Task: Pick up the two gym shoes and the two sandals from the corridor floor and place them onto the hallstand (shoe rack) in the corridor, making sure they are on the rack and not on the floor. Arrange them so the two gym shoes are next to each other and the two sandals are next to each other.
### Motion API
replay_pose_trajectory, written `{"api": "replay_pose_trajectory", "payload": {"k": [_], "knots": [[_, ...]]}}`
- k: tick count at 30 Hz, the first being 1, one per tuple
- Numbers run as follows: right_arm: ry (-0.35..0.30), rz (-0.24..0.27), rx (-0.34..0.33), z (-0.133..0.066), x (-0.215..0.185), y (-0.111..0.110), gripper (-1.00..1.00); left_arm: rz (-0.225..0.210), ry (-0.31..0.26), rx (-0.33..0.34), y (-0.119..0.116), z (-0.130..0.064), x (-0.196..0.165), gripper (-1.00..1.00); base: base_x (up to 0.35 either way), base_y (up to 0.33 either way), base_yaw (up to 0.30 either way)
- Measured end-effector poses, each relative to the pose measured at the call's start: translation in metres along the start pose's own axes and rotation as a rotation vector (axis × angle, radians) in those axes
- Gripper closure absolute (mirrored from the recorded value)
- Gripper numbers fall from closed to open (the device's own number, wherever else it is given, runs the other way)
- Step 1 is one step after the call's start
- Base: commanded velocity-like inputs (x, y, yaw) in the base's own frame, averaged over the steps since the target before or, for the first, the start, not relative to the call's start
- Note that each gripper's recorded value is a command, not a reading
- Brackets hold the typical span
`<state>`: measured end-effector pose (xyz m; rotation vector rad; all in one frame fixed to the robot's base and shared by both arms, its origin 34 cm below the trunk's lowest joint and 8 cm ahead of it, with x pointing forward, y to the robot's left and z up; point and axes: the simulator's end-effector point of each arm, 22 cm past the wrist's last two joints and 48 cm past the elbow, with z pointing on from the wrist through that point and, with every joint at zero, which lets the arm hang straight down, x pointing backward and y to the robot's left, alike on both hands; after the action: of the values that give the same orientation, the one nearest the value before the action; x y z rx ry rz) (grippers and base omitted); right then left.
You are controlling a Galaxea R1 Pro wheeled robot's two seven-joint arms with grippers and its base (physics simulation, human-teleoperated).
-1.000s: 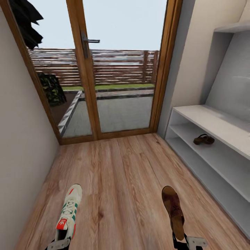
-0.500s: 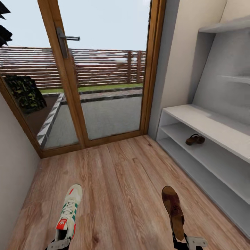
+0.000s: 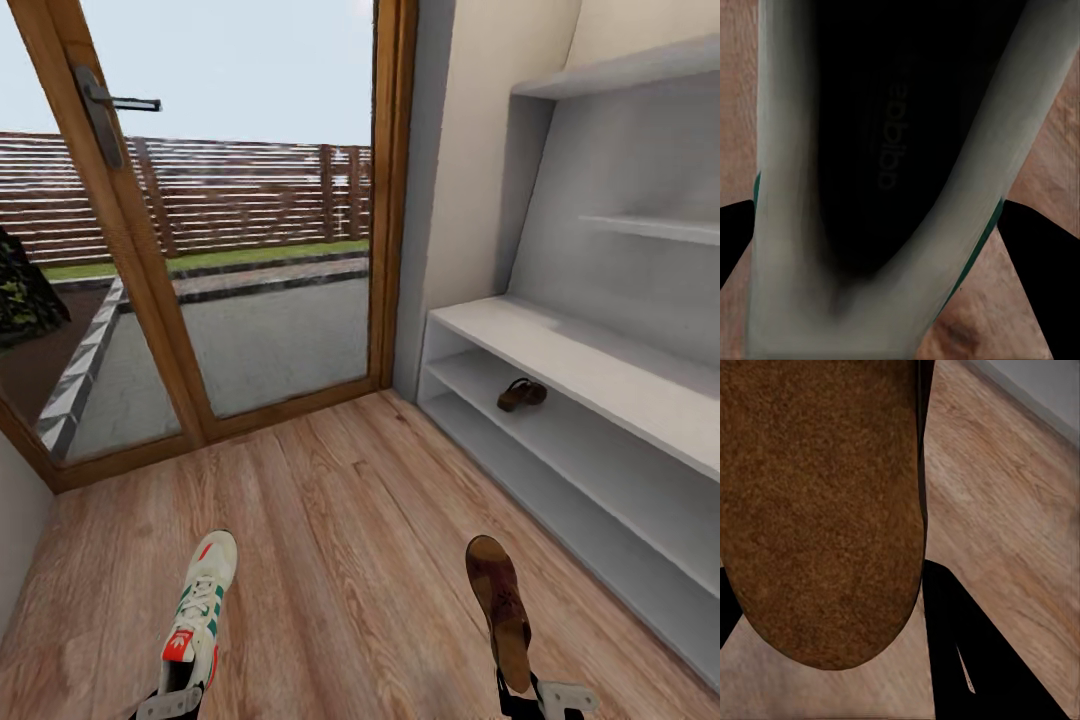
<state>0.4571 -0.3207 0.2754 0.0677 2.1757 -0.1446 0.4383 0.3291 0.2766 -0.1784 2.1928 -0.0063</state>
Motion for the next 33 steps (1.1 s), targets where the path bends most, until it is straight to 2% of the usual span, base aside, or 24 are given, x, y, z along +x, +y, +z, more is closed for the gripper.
{"api": "replay_pose_trajectory", "payload": {"k": [22, 33], "knots": [[0.000, 0.000, 0.000, 0.0000, 0.0000, 0.0000, 1.00, 0.000, 0.000, 0.001, 0.0001, 0.0000, -0.0001, 1.00, 0.000, 0.003, -0.271], [0.000, 0.000, 0.000, 0.0000, -0.0001, 0.0000, 1.00, 0.001, -0.001, 0.000, 0.0008, 0.0000, -0.0004, 1.00, 0.042, 0.179, -0.271]]}}
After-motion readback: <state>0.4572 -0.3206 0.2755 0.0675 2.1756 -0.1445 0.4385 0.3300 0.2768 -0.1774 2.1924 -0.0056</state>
